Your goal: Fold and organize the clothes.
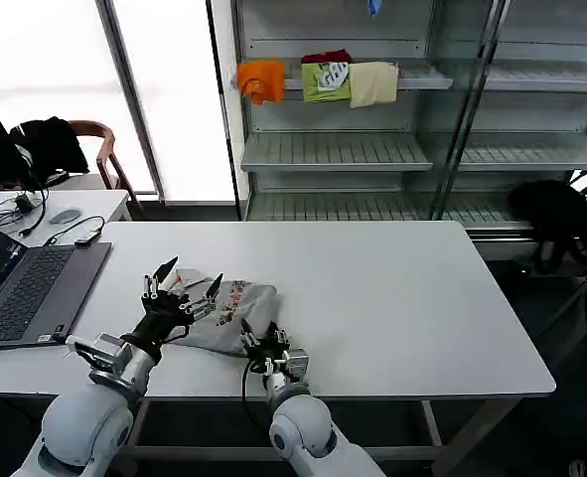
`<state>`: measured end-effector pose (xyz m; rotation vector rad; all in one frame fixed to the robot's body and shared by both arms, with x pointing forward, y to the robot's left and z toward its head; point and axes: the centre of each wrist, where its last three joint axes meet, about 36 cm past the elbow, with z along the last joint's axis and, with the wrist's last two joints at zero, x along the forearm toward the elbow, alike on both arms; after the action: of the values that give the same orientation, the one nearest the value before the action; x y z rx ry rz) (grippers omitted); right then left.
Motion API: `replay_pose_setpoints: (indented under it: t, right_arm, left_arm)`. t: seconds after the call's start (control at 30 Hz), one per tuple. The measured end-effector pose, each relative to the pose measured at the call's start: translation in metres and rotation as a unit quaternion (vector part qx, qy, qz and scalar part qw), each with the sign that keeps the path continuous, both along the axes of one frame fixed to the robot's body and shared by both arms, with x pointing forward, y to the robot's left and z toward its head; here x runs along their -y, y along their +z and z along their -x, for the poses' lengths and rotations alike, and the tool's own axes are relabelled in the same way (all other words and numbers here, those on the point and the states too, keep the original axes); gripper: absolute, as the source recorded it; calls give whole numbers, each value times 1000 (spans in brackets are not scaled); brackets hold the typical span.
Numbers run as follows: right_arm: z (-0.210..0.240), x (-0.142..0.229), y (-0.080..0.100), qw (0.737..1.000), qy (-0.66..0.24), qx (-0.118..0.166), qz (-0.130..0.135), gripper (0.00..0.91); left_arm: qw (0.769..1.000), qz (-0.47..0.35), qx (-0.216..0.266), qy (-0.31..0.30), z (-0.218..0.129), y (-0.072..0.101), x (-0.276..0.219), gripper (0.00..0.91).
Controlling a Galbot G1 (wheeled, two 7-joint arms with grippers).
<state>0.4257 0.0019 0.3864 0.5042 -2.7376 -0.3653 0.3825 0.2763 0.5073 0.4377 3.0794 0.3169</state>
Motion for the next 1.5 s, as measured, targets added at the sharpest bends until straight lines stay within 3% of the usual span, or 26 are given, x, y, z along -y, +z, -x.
replay_pose_setpoints:
  t: [0.17,0.23,0.27,0.3,0.37,0.97,1.23,1.5]
  right_arm:
    - [4,3,2,1000,-3,0,-2,665]
    - [4,6,3,1000,-5,1,-2,615]
    - [4,8,4,1000,-6,2,-2,524]
    - [3,9,4,1000,-7,3,-1,191]
    - [2,11,5,1000,-11,4,-1,0]
    - [-6,16,19,999,-27,24,-12,0]
    - [-20,34,28,998,-44,36,-8,0]
    - [-30,66,25,997,-66,38,-2,0]
  left_arm:
    - [1000,1,-3,-1,1,-1,0,907]
    - [1000,1,-3,-1,1,-1,0,907]
    - [1000,1,-3,-1,1,-1,0,907]
    - [1000,1,-3,-1,1,0,0,907]
    - [1000,2,-3,-2,2,0,0,907]
    - [1000,3,-9,-6,4,-1,1,907]
    - [1000,4,-11,-7,5,-1,1,907]
    - [1000,7,-13,-11,5,-3,4,907]
